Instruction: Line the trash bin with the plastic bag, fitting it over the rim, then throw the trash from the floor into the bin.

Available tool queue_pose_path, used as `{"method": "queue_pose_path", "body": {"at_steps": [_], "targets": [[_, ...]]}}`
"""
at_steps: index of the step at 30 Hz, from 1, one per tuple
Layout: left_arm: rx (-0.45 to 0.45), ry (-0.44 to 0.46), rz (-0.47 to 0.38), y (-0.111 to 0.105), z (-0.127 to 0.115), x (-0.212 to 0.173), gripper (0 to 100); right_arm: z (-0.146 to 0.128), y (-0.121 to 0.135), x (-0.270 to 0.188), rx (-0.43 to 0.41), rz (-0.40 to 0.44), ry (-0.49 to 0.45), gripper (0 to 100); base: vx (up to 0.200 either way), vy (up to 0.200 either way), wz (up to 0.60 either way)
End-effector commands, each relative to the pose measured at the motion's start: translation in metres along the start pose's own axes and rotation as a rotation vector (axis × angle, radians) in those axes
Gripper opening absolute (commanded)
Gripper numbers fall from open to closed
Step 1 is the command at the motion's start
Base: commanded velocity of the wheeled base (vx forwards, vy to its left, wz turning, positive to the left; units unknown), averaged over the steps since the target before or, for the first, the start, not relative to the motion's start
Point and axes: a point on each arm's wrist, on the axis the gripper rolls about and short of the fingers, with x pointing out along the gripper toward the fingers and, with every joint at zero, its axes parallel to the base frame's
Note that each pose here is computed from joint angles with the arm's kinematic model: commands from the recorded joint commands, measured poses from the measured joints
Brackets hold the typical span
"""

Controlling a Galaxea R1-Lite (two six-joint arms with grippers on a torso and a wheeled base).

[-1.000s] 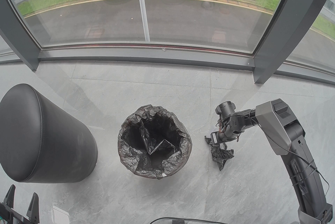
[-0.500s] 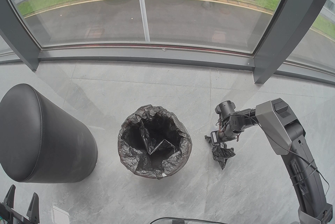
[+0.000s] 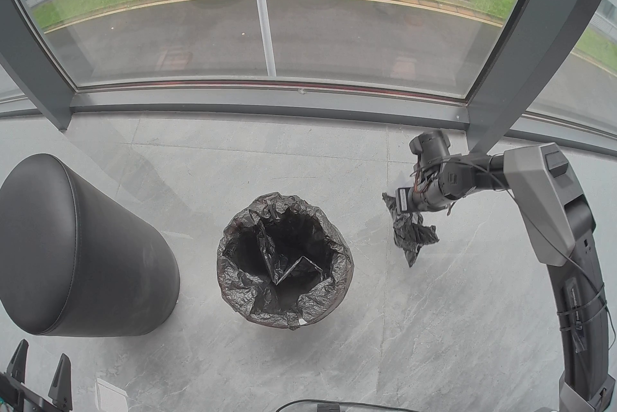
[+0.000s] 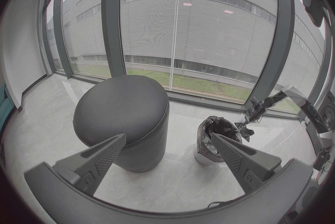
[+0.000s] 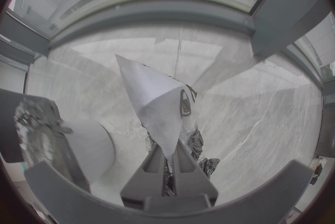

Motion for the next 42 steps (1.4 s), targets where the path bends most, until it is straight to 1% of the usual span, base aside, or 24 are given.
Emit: {"method": "queue_pose_path", "body": {"at_steps": [1, 5, 7, 8, 9, 11, 12, 14, 17, 19, 20, 22, 23, 24, 26, 31, 33, 34, 37, 38, 39, 40, 41, 42], "targets": [[0.007, -0.015, -0.002, 0.000, 0.000, -0.001, 100, 0.051, -0.002, -0.083, 0.029, 0.033, -0.188, 0, 0.000, 0.000, 0.00], [0.012, -0.016, -0.007, 0.000, -0.001, -0.001, 100, 0.067, -0.001, -0.123, 0.031, 0.048, -0.270, 0, 0.000, 0.000, 0.00], [0.032, -0.018, -0.005, 0.000, -0.001, -0.001, 100, 0.070, 0.000, -0.141, 0.031, 0.059, -0.296, 0, 0.000, 0.000, 0.00], [0.097, -0.005, -0.010, 0.000, -0.005, 0.000, 100, 0.075, 0.005, -0.166, 0.026, 0.080, -0.337, 0, 0.000, 0.000, 0.00], [0.130, 0.008, -0.027, 0.000, -0.008, 0.001, 100, 0.076, 0.011, -0.176, 0.019, 0.093, -0.354, 0, 0.000, 0.000, 0.00], [0.139, 0.002, -0.078, -0.001, -0.008, 0.001, 100, 0.078, 0.026, -0.200, 0.000, 0.127, -0.394, 0, 0.000, 0.000, 0.00], [0.137, -0.001, -0.083, -0.001, -0.007, 0.002, 100, 0.078, 0.030, -0.209, -0.004, 0.139, -0.409, 0, 0.000, 0.000, 0.00], [0.131, -0.004, -0.077, -0.001, -0.007, 0.002, 100, 0.078, 0.042, -0.232, -0.019, 0.176, -0.443, 0, 0.000, 0.000, 0.00], [0.126, -0.005, -0.076, -0.001, -0.007, 0.002, 100, 0.072, 0.068, -0.264, -0.052, 0.248, -0.483, 0, 0.000, 0.000, 0.00], [0.128, -0.004, -0.076, -0.001, -0.007, 0.002, 100, 0.065, 0.084, -0.277, -0.078, 0.289, -0.486, 0, 0.000, 0.000, 0.00], [0.128, -0.004, -0.076, -0.001, -0.007, 0.002, 100, 0.064, 0.086, -0.278, -0.081, 0.293, -0.485, 0, 0.000, 0.000, 0.00], [0.129, -0.005, -0.076, -0.001, -0.007, 0.002, 100, 0.055, 0.103, -0.293, -0.103, 0.328, -0.499, 0, 0.000, 0.000, 0.00], [0.129, -0.004, -0.076, -0.001, -0.007, 0.002, 100, 0.055, 0.104, -0.293, -0.104, 0.329, -0.499, 0, 0.000, 0.000, 0.00], [0.122, -0.005, -0.077, -0.001, -0.007, 0.002, 100, 0.049, 0.117, -0.300, -0.116, 0.352, -0.518, 0, 0.000, 0.000, 0.00], [0.119, -0.005, -0.079, -0.001, -0.007, 0.002, 100, 0.042, 0.132, -0.304, -0.125, 0.369, -0.537, 0, 0.000, 0.000, 0.00], [0.123, -0.007, -0.079, -0.001, -0.008, 0.002, 100, 0.020, 0.156, -0.302, -0.161, 0.386, -0.513, 0, 0.000, 0.000, 0.00], [0.123, -0.007, -0.079, -0.001, -0.008, 0.002, 100, 0.019, 0.156, -0.301, -0.163, 0.385, -0.511, 0, 0.000, 0.000, 0.00], [0.123, -0.007, -0.077, -0.001, -0.008, 0.002, 100, 0.002, 0.167, -0.295, -0.200, 0.394, -0.462, 0, 0.000, 0.000, 0.00], [0.123, -0.007, -0.079, -0.001, -0.008, 0.002, 100, -0.011, 0.174, -0.290, -0.226, 0.401, -0.421, 0, 0.000, 0.000, 0.00], [0.123, -0.007, -0.079, -0.001, -0.008, 0.002, 100, -0.024, 0.180, -0.284, -0.236, 0.412, -0.389, 0, 0.000, 0.000, 0.00], [0.123, -0.007, -0.079, -0.001, -0.008, 0.002, 100, -0.025, 0.181, -0.284, -0.237, 0.413, -0.386, 0, 0.000, 0.000, 0.00], [0.123, -0.007, -0.077, -0.001, -0.008, 0.002, 100, -0.035, 0.187, -0.278, -0.235, 0.426, -0.374, 0, 0.000, 0.000, 0.00], [0.123, -0.007, -0.077, -0.001, -0.008, 0.002, 100, -0.040, 0.189, -0.275, -0.237, 0.431, -0.372, 0, 0.000, 0.000, 0.00], [0.123, -0.007, -0.077, -0.001, -0.008, 0.002, 100, -0.040, 0.189, -0.275, -0.237, 0.431, -0.372, 0, 0.000, 0.000, 0.00]]}}
